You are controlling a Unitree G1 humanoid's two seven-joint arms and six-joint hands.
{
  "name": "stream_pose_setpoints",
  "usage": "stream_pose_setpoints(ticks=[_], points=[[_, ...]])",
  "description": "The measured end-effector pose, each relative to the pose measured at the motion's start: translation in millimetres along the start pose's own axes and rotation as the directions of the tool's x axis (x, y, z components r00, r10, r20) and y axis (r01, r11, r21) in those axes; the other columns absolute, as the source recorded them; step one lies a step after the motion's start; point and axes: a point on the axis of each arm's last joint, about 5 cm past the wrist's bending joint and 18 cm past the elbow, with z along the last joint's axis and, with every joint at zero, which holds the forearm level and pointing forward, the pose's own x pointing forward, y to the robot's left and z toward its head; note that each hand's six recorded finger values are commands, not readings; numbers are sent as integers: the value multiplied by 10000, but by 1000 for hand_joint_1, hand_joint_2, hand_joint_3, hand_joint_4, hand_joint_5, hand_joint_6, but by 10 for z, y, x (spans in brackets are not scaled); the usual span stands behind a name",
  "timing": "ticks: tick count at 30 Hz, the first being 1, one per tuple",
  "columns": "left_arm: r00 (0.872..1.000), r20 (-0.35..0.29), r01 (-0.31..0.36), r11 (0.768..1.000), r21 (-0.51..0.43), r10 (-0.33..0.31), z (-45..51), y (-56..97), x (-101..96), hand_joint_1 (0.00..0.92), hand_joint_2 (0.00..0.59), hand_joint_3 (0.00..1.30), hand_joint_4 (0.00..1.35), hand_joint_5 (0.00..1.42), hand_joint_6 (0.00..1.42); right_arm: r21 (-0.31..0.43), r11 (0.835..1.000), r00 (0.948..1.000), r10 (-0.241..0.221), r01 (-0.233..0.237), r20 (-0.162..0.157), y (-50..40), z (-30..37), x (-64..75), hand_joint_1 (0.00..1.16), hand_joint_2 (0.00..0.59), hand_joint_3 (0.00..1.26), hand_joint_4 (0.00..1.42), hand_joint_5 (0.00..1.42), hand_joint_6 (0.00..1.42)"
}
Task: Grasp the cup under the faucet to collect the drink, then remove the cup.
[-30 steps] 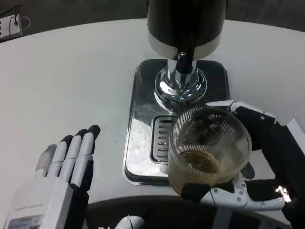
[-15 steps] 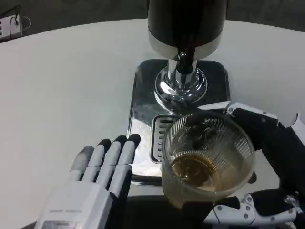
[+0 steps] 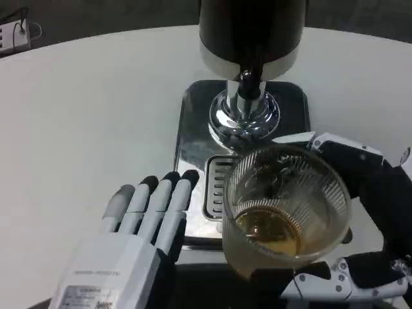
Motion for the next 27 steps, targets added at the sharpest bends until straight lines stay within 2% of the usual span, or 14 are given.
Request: stream_pose_setpoints(ticks=[7, 12, 27], points=[[10000, -53, -50, 10000, -41, 50, 1, -4, 8, 0, 119, 0, 0, 0, 0, -93, 9999, 9999, -105, 105, -13, -21, -2, 6, 1162, 117, 818, 1019, 1190, 1424], [9999, -113, -100, 9998, -174, 98, 13, -25, 11, 0, 119, 0, 0, 0, 0, -28, 9999, 9997, -106, 106, -208, -11, -10, -25, 1162, 117, 818, 1019, 1190, 1424], [9993, -289, -234, 9990, -382, 223, 36, -57, 15, 0, 116, 0, 0, 0, 0, 25, 9998, 9991, -221, 222, -365, -9, -35, -35, 1162, 117, 818, 1019, 1190, 1424]])
